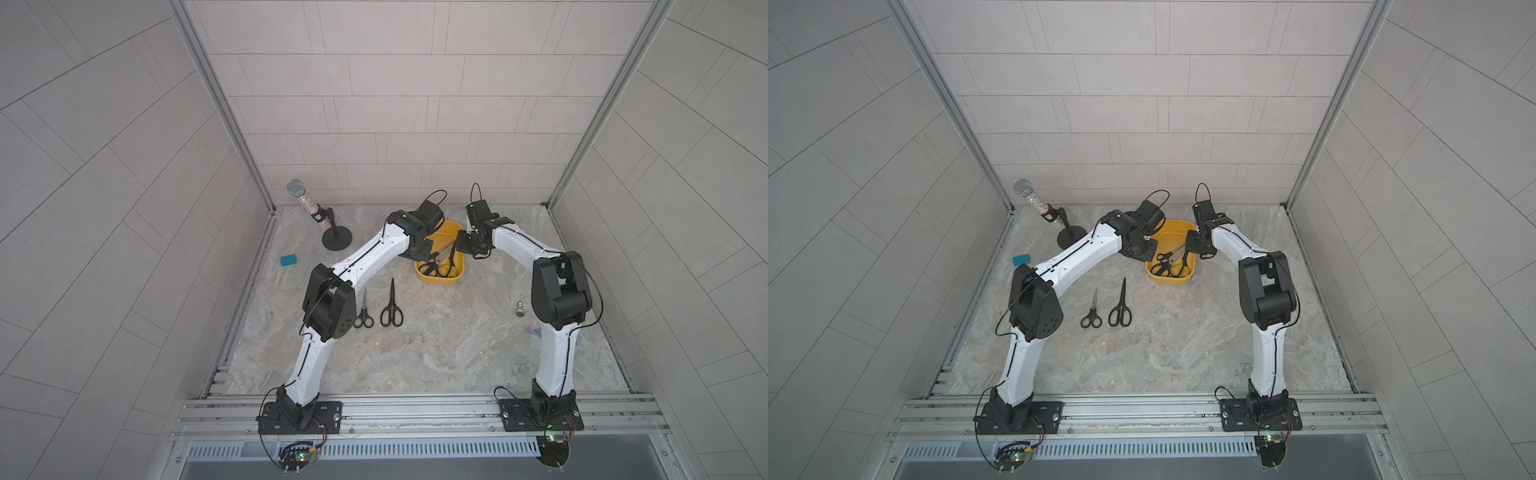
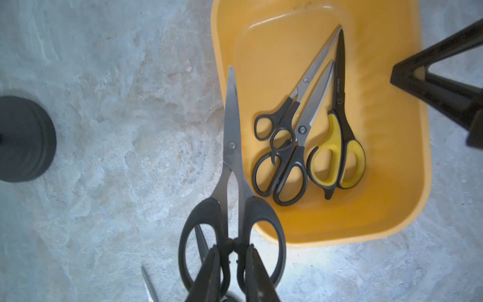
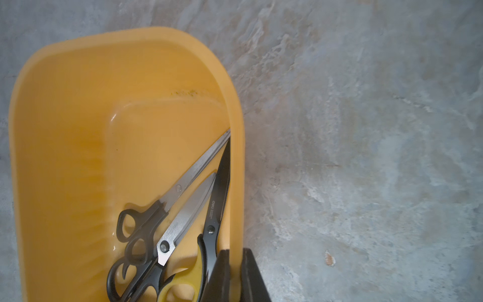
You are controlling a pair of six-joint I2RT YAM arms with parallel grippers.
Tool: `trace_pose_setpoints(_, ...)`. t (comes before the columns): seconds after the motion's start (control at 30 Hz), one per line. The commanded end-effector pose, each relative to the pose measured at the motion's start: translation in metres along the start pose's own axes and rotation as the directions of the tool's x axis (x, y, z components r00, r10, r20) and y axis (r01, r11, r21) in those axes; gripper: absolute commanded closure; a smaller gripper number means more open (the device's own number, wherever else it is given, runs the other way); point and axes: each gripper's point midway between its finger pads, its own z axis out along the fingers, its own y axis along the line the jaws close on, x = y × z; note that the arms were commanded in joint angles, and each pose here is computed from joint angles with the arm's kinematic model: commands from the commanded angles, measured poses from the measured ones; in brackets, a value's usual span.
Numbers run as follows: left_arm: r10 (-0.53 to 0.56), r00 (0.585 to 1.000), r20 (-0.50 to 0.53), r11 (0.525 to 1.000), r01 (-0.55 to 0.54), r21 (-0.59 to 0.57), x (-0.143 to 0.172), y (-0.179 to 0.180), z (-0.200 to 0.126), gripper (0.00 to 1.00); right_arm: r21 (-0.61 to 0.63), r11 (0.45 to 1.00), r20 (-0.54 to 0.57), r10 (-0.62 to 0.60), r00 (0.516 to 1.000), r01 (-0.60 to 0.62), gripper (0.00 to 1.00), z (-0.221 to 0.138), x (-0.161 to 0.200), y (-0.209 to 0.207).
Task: Take the scissors out of the storage box
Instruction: Place the scissors at the center of the board.
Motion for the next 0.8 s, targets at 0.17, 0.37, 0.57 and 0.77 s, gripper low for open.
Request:
trace_pose_setpoints(0.17, -0.121, 0.992, -0.020, 0.991, 0.122, 0.046, 0.067, -0.023, -0.005, 1.00, 0.045, 0.999, 0.011, 0.007, 1.000, -0.007, 1.00, 0.000, -0.007, -0.011)
trace_pose_setpoints(0.37, -0.132, 0.989, -0.059, 0.989, 0.136, 0.057, 0.113, -0.036, -0.003, 1.00, 0.060, 0.998, 0.004, -0.012, 1.000, 0.012, 1.00, -0.001, 0.000, -0.015)
trace_pose_setpoints(0.57, -0.091, 0.996, -0.013, 0.991, 0.091, 0.096, 0.108, -0.040, -0.012, 0.99, 0.076, 0.997, 0.003, -0.028, 1.000, 0.028, 1.00, -0.006, 0.005, -0.020)
trace_pose_setpoints(0.77, 0.193, 0.976, -0.097, 0.972, -0.176, 0.159, 0.117, -0.056, -0.009, 0.72, 0.066, 0.998, 0.016, -0.018, 1.000, 0.017, 1.00, -0.011, -0.002, -0.016)
